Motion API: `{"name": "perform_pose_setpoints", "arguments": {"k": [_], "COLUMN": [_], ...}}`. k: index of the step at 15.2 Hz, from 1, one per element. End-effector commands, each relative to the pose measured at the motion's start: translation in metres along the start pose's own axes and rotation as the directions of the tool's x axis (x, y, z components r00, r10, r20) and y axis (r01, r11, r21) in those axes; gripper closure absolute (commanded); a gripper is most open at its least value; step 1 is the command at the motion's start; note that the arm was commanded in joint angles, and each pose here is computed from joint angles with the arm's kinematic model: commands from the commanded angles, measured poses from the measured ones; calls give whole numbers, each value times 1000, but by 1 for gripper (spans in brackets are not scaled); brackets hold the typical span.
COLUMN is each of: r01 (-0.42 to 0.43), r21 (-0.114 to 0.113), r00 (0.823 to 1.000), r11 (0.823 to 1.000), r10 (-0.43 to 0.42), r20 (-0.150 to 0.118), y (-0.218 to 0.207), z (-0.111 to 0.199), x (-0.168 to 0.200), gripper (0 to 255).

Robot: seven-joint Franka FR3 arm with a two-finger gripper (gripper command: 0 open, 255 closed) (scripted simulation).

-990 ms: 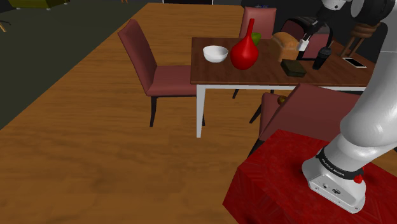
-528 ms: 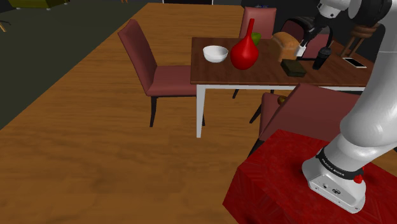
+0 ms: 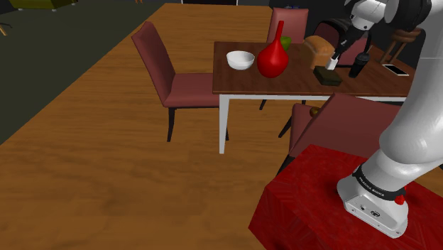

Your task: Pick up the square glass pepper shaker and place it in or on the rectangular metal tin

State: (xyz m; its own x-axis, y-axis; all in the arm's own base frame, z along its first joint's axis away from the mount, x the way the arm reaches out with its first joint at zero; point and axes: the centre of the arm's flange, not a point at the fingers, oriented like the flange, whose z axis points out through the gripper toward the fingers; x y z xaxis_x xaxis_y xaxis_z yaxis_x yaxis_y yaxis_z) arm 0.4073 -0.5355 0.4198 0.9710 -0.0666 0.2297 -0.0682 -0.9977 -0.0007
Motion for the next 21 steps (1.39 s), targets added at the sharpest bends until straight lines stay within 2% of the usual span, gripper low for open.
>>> {"name": "perform_pose_setpoints", "arguments": {"k": [1, 9, 10, 15, 19, 21], "r01": [0, 0, 0, 0, 0, 0], "r21": [0, 0, 0, 0, 0, 0], "r00": [1000, 1000, 1000, 1000, 1000, 1000], "r11": [1000, 1000, 1000, 1000, 1000, 1000], "r10": [0, 0, 0, 0, 0, 0], "r20": [0, 0, 0, 0, 0, 0], "y": [-1, -1, -1, -1, -1, -1], "z": [11, 11, 11, 11, -39, -38], "x": [-2, -2, -2, -2, -2, -2], "gripper": [255, 255, 0, 0, 0, 0]}}
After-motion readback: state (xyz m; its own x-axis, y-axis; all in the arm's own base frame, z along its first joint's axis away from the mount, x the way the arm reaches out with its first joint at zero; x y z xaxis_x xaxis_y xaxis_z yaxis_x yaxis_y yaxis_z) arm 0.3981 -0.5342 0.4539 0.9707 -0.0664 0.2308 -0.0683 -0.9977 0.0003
